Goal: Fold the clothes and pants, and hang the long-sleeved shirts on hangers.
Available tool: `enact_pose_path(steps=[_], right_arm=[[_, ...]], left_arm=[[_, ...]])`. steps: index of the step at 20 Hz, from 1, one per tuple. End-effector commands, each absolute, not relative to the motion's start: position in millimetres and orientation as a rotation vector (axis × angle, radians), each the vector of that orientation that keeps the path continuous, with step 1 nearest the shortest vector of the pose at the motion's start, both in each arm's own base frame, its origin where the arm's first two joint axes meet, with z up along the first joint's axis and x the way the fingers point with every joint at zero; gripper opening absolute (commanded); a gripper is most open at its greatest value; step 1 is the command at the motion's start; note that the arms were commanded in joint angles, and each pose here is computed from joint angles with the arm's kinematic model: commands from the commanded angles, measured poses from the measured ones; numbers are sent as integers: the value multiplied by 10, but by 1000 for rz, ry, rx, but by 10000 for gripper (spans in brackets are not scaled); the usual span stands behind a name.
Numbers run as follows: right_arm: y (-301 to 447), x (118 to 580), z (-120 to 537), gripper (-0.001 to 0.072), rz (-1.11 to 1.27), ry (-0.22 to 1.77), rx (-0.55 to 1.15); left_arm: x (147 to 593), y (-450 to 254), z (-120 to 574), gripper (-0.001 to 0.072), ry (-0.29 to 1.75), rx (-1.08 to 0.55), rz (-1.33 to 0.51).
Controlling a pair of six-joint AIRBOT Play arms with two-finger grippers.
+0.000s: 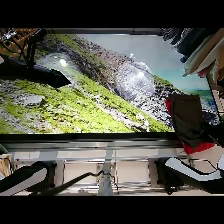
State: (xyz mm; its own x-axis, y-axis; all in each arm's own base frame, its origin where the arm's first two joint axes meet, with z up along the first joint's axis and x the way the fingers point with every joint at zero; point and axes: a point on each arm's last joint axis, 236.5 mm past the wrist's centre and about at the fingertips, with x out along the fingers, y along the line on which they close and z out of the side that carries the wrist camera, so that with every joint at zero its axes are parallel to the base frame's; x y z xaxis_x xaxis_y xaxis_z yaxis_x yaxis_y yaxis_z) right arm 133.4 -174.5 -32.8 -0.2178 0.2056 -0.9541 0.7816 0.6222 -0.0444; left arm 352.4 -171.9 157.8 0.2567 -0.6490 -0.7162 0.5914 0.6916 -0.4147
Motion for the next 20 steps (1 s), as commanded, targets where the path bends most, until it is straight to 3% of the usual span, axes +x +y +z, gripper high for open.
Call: enact_pose_path(steps=[1, 6, 11, 18, 19, 20], right_arm=[[-1907, 1400, -255, 16, -592, 1723, 690], [-2259, 1533, 197, 15, -626, 1628, 543], [-2320, 1628, 242, 13, -579, 1581, 471], [-2240, 1343, -129, 15, -580, 1672, 509], [-2232, 1269, -202, 34, -587, 1690, 513], [-2282, 1199, -235, 208, -610, 1700, 499]], left_arm=[[3528, -1716, 1581, 9, 1003, -65, -841], [3532, -1716, 1576, 9, 1005, -66, -841], [3533, -1716, 1574, 8, 1005, -66, -841], [3532, -1716, 1576, 9, 1004, -66, -841], [3532, -1716, 1576, 9, 1004, -66, -841], [3533, -1715, 1576, 10, 1004, -66, -840]])
